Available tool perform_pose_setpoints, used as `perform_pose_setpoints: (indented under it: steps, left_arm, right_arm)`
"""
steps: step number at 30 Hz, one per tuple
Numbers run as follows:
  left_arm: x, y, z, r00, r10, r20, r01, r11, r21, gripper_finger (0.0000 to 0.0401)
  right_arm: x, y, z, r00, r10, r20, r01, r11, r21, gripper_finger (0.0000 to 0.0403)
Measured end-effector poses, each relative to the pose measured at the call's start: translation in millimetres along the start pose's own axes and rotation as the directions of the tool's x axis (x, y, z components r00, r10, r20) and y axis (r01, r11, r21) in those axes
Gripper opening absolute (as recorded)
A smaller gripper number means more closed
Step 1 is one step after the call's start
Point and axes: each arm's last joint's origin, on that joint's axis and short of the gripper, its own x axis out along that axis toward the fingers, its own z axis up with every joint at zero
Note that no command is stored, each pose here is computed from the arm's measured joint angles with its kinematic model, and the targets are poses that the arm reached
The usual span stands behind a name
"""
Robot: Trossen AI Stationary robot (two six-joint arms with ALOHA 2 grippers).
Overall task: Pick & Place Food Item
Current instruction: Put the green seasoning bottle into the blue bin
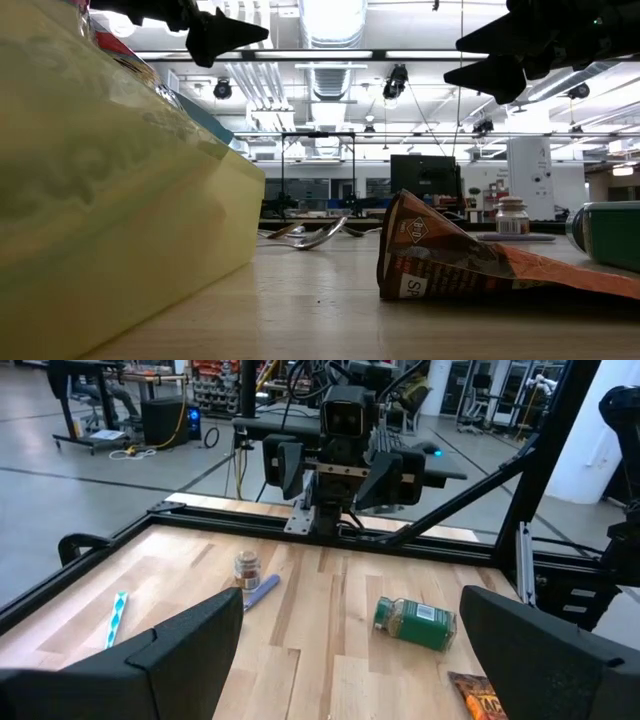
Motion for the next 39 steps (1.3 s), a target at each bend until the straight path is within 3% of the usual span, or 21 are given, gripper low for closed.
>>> perform_pose_setpoints:
  steps: [11, 20, 39]
  left_arm:
    - [-0.2, 0.5, -3.0, 1.0, 0.003, -0.018, -0.002, 1.0, 0.003, 0.0375]
    - [-1.7, 3.0, -18.6, 0.985, 0.028, -0.172, -0.02, 0.999, 0.046, 0.0375]
    - [-1.4, 2.9, -16.9, 0.987, 0.026, -0.158, -0.024, 1.0, 0.017, 0.0375]
  right_arm:
    - [0.0, 0.0, 0.0, 1.0, 0.0, 0.0, 0.0, 1.0, 0.0, 0.0349]
    - [0.0, 0.0, 0.0, 1.0, 0.0, 0.0, 0.0, 1.0, 0.0, 0.0349]
    - [0.0, 0.0, 0.1, 1.0, 0.0, 0.001, 0.0, 1.0, 0.0, 0.0349]
